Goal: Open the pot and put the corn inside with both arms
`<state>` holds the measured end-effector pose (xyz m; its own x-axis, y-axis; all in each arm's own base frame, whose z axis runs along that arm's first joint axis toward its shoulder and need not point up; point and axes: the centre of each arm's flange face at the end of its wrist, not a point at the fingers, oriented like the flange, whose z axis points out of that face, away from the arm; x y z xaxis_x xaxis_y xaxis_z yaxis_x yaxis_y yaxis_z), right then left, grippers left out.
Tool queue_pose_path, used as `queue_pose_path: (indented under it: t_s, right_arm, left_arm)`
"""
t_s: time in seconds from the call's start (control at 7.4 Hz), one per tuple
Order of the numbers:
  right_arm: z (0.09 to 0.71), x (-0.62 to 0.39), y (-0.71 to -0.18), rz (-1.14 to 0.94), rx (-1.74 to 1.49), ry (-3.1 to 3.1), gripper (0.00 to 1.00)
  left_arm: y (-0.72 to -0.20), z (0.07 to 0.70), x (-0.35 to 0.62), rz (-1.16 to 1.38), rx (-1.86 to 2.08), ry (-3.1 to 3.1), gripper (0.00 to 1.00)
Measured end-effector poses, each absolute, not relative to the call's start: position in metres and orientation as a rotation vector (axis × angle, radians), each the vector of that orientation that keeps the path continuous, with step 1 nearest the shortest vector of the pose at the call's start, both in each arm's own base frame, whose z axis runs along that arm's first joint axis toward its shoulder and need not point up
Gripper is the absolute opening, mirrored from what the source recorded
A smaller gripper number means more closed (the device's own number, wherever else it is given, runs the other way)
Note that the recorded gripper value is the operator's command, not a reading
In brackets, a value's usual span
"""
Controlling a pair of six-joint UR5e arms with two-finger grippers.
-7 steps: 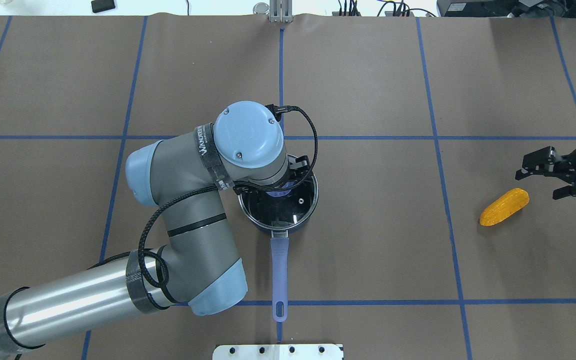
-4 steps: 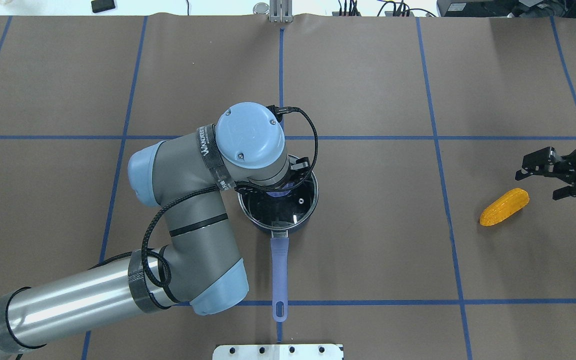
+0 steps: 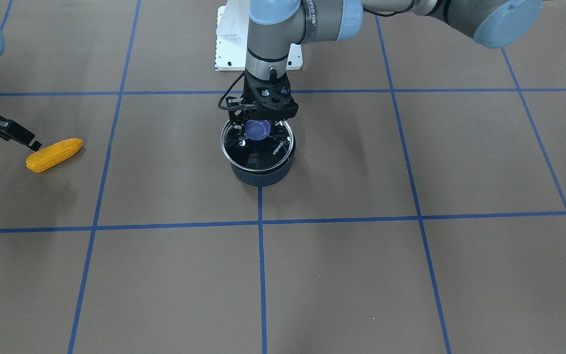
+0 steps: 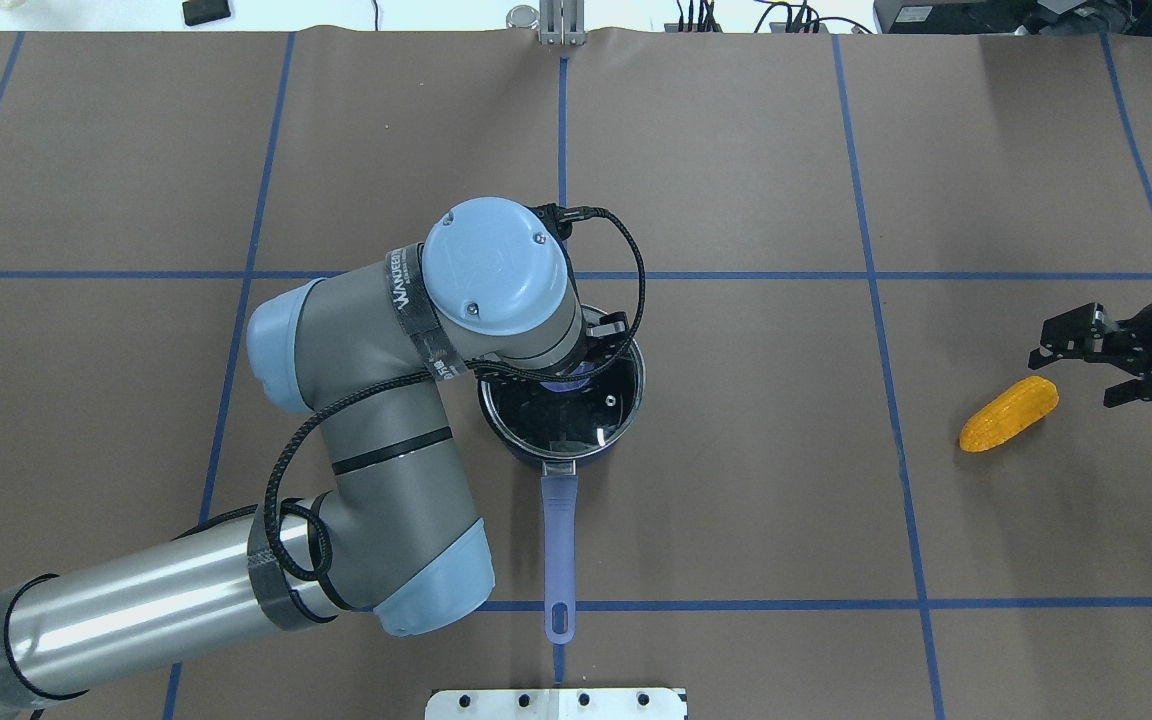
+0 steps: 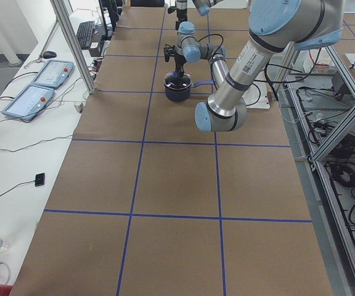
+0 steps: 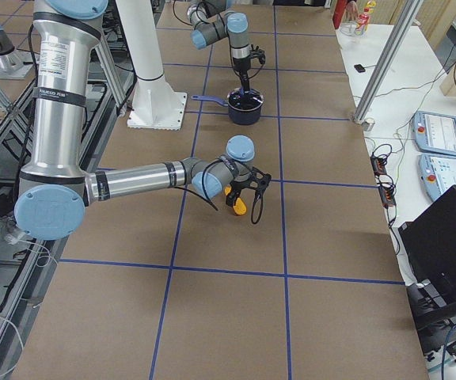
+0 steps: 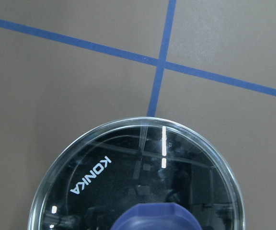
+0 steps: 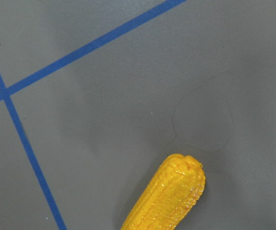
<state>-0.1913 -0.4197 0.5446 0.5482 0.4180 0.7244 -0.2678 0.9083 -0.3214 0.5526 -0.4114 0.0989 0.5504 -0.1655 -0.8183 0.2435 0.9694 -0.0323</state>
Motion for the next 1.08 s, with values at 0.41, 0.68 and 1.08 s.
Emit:
queue_pose_path:
  t_s: [0.41, 0.68, 1.08]
  right_arm:
    - [0.553, -0.216, -0.430, 0.443, -0.198, -0.869, 1.00]
    - [0.554, -0.233, -0.434, 0.455, -0.209, -0.857, 1.00]
    - [0.560, -0.244, -0.439, 0.461, -0.213, -0.842, 1.00]
  left_arm:
    - [-0.416, 0.109, 0.476, -0.157, 0.119, 0.964, 0.59]
    - [-0.423, 0.154, 0.404, -0.076, 0.146, 0.953, 0.59]
    - [-0.422, 0.225, 0.338, 0.027, 0.190, 0.881, 0.59]
